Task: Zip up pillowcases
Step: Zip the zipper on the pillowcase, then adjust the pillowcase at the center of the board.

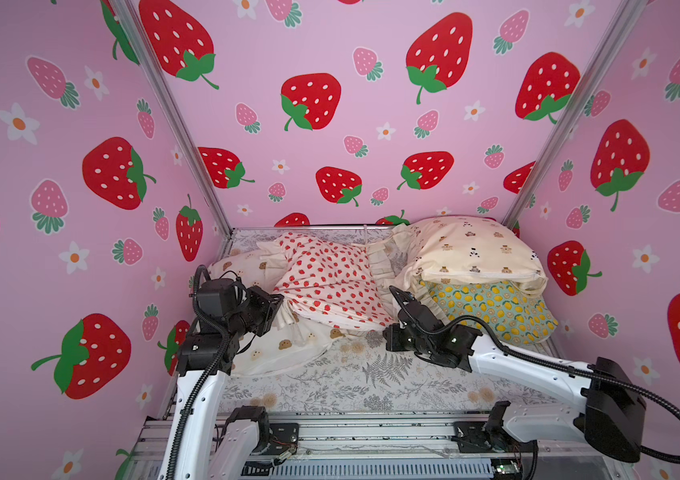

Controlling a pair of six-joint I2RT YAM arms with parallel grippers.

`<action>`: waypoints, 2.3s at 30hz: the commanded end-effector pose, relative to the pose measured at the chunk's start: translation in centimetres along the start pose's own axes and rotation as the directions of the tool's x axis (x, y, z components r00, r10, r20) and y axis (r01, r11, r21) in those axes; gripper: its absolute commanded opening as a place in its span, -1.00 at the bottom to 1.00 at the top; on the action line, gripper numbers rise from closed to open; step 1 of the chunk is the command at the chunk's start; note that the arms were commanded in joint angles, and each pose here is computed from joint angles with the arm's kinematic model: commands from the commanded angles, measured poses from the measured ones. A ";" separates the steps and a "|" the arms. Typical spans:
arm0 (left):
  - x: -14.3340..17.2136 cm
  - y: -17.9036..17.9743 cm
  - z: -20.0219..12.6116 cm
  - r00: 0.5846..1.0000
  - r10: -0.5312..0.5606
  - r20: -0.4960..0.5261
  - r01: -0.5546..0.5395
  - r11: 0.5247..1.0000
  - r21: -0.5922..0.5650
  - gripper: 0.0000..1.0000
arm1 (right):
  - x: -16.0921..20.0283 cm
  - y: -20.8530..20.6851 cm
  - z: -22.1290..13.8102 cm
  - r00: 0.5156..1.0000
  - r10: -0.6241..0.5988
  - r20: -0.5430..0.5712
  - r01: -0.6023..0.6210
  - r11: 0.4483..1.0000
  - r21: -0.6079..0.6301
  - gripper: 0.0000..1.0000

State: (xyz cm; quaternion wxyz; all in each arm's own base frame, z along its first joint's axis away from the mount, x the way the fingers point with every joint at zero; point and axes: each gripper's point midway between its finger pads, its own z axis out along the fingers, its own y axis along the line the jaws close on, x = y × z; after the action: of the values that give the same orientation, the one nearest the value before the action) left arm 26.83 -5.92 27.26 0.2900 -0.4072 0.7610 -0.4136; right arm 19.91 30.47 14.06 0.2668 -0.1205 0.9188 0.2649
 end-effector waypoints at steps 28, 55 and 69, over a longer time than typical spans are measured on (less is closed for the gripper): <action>1.2 -2.5 0.1 0.998 0.042 -0.043 -0.037 0.992 0.120 -1.00 | -4.7 14.0 3.9 0.752 -0.649 0.113 0.642 0.761 0.094 0.96; 1.1 -4.2 0.0 0.993 0.107 -0.045 -0.098 0.983 0.155 -1.00 | -12.4 13.9 5.0 0.786 -0.548 0.287 0.501 0.836 0.223 -0.94; 5.1 -15.5 6.0 0.895 0.435 -0.103 -0.393 0.875 0.282 -0.64 | -26.0 9.2 -11.3 0.730 -0.338 0.594 0.244 0.941 0.235 -1.00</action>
State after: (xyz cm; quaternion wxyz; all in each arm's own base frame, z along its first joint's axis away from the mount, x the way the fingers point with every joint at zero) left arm 33.16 -15.70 33.96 0.3069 -0.2160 0.8008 -0.4667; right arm 32.44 37.54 35.03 0.5644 -0.1963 0.7850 0.1635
